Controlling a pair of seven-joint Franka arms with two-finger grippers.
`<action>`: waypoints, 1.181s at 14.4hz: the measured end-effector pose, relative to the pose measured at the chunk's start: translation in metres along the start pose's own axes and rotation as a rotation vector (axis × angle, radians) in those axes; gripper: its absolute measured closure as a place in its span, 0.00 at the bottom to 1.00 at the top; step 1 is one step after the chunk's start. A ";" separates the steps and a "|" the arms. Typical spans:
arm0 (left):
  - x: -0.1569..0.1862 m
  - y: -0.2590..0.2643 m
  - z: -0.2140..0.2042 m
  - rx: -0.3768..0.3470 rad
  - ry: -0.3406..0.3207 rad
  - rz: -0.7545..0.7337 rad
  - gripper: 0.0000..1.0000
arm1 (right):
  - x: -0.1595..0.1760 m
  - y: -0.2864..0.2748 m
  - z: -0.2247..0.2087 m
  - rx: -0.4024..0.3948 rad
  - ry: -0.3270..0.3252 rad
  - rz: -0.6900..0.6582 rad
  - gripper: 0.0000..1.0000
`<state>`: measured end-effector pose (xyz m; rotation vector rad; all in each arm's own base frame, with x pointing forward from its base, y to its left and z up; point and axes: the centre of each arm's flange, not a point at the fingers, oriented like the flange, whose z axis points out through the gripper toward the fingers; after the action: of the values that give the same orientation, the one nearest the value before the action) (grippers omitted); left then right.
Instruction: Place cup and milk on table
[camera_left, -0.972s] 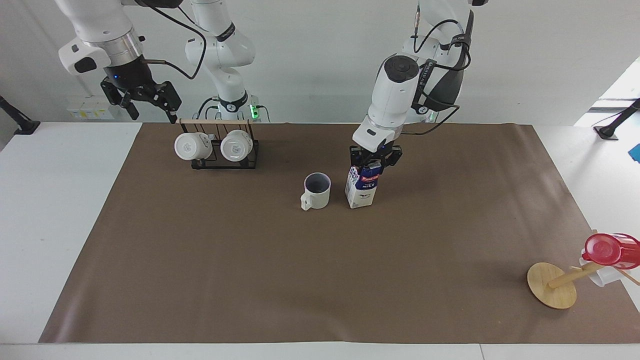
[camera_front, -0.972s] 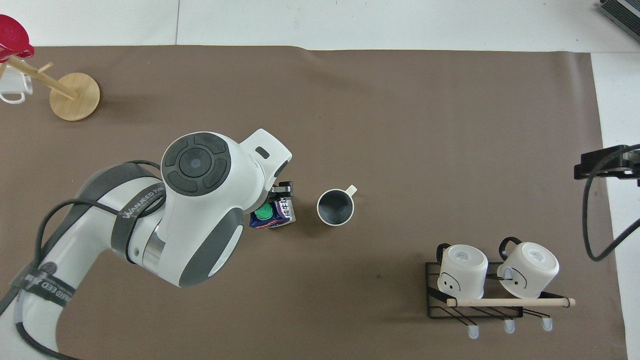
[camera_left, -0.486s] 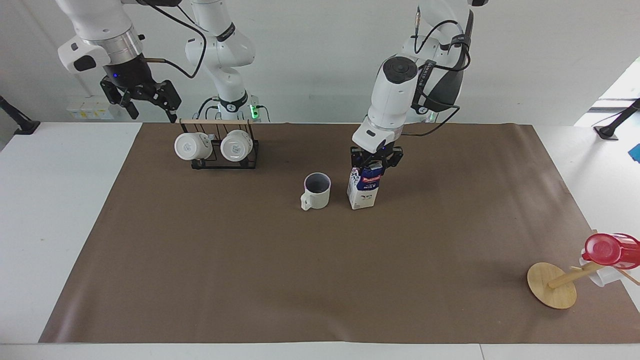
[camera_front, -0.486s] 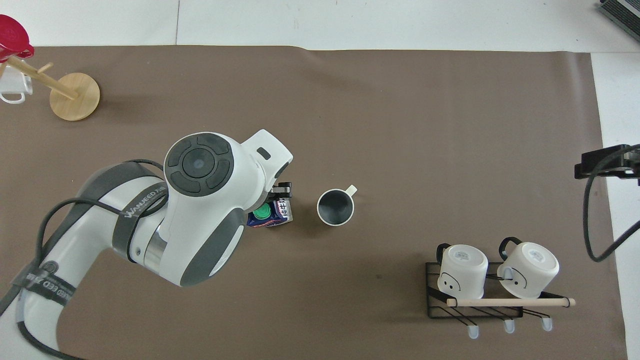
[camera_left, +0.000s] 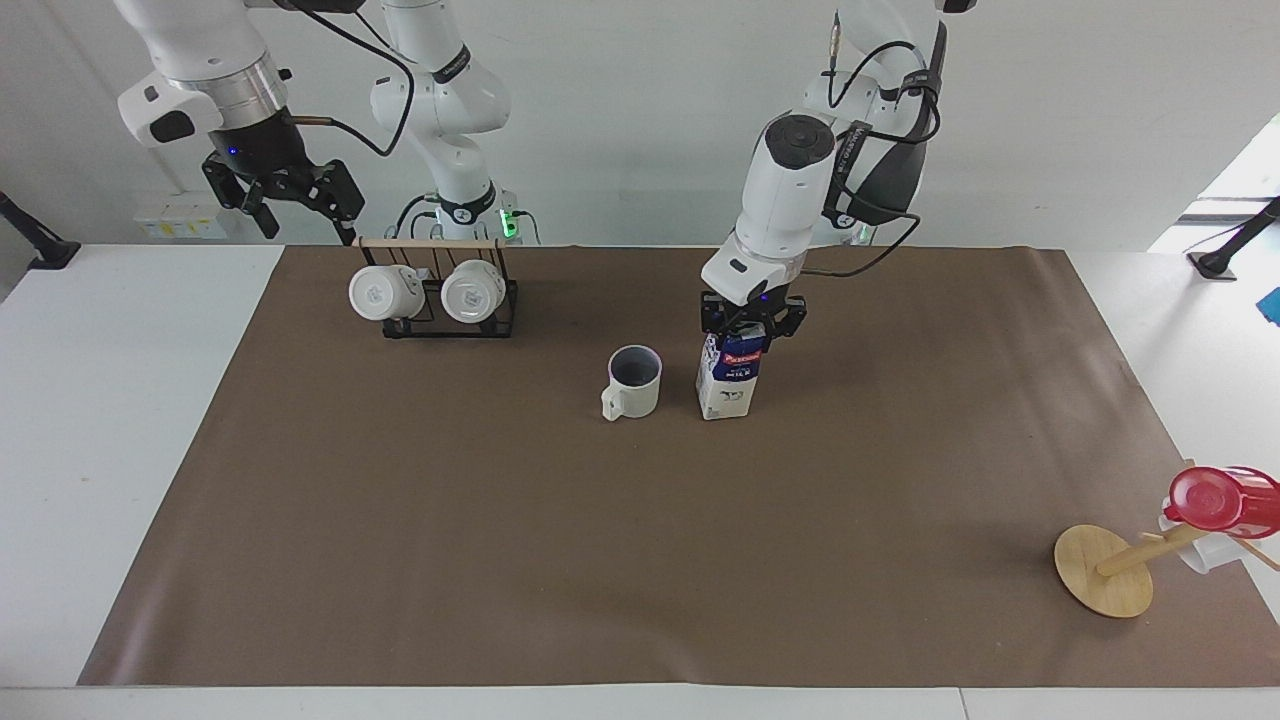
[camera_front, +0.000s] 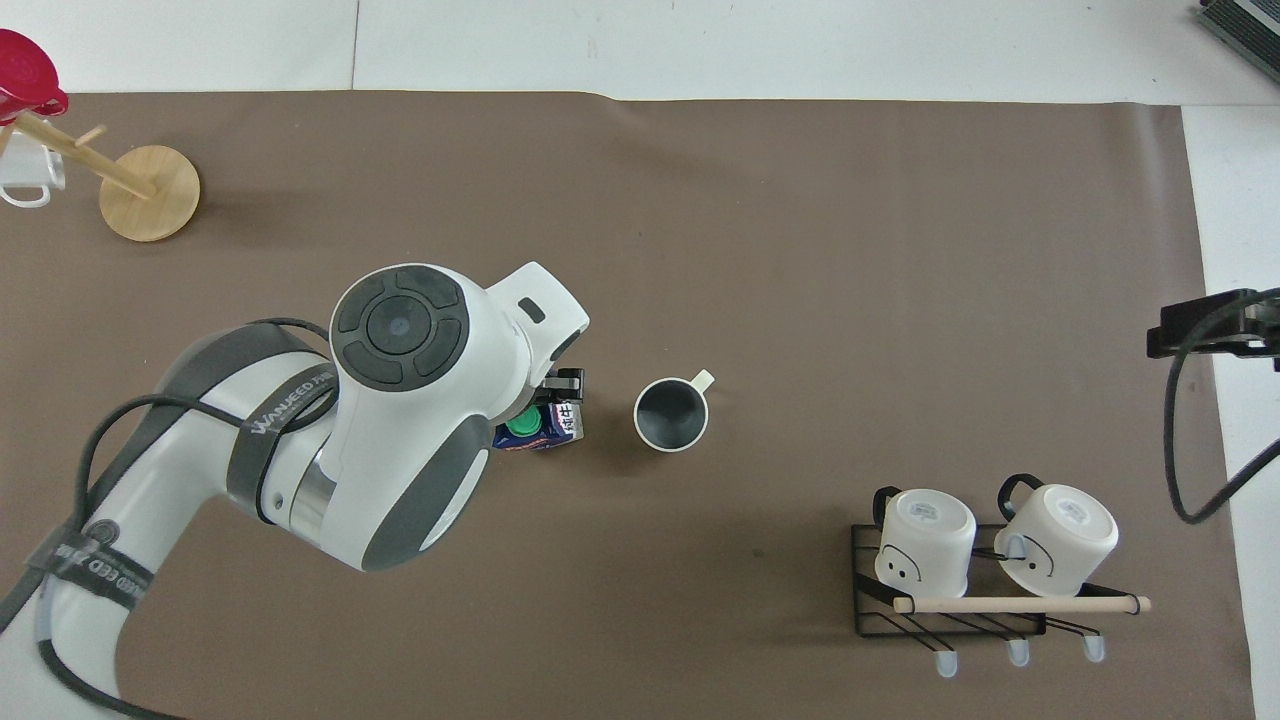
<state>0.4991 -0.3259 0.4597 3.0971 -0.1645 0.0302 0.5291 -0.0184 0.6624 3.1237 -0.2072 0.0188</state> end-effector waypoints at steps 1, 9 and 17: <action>0.000 0.000 0.000 0.000 0.000 0.000 0.06 | 0.000 0.000 0.000 0.000 0.000 0.000 0.00; 0.011 -0.023 -0.057 0.001 0.010 -0.043 0.00 | 0.000 0.000 0.000 0.000 0.000 0.000 0.00; 0.028 -0.168 -0.156 0.023 -0.020 -0.035 0.00 | 0.000 0.000 0.000 0.000 0.000 0.000 0.00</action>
<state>0.5424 -0.1559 0.6097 3.1231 -0.1107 0.0005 0.5291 -0.0184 0.6624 3.1237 -0.2072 0.0188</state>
